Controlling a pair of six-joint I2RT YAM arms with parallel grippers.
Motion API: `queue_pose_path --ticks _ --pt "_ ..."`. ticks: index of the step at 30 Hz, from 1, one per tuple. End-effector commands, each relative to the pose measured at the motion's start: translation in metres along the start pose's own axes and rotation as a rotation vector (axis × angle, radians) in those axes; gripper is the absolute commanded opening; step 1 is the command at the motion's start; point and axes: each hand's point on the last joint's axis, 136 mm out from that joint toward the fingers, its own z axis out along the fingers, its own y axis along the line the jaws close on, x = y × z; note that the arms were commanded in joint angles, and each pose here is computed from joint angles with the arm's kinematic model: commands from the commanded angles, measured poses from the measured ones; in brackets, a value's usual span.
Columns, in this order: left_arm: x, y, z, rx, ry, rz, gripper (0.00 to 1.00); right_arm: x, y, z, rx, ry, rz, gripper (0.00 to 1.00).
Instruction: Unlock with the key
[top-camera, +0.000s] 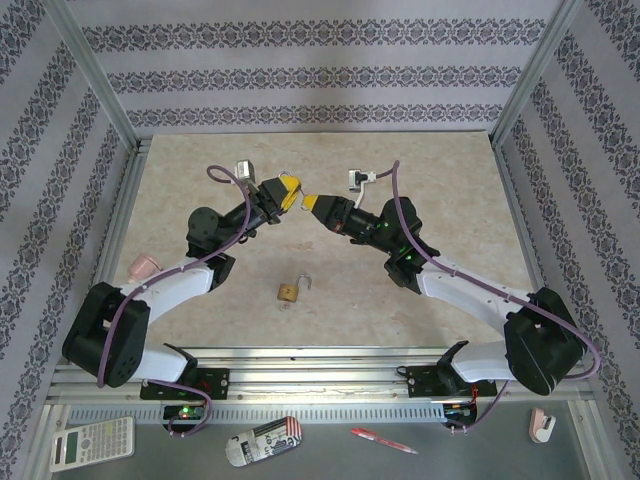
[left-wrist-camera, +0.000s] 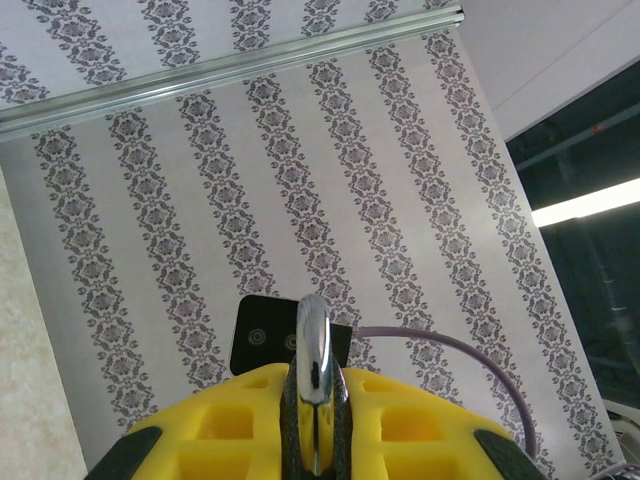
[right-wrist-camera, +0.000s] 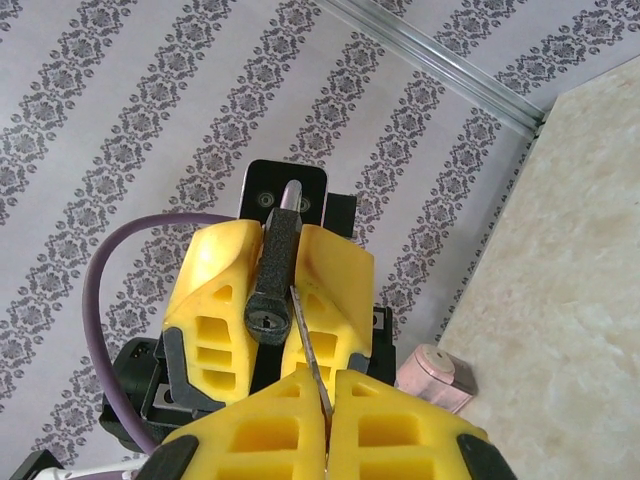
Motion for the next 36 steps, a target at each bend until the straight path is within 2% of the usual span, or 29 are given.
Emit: queue_pose_path --ticks 1,13,23,36 --pt "0.007 -0.01 -0.003 0.016 0.015 0.064 0.0 0.004 0.023 0.002 -0.083 0.014 -0.022 0.0" --pt "-0.005 -0.025 -0.009 -0.036 -0.042 0.219 0.0 0.021 0.008 -0.006 -0.06 0.019 0.031 0.0" --pt "0.0 -0.015 -0.012 -0.053 -0.023 0.239 0.0 0.019 0.03 -0.004 -0.158 0.016 0.055 0.0" --pt "0.002 -0.017 -0.014 -0.035 -0.019 0.242 0.0 0.022 0.02 0.005 -0.172 0.02 0.098 0.0"
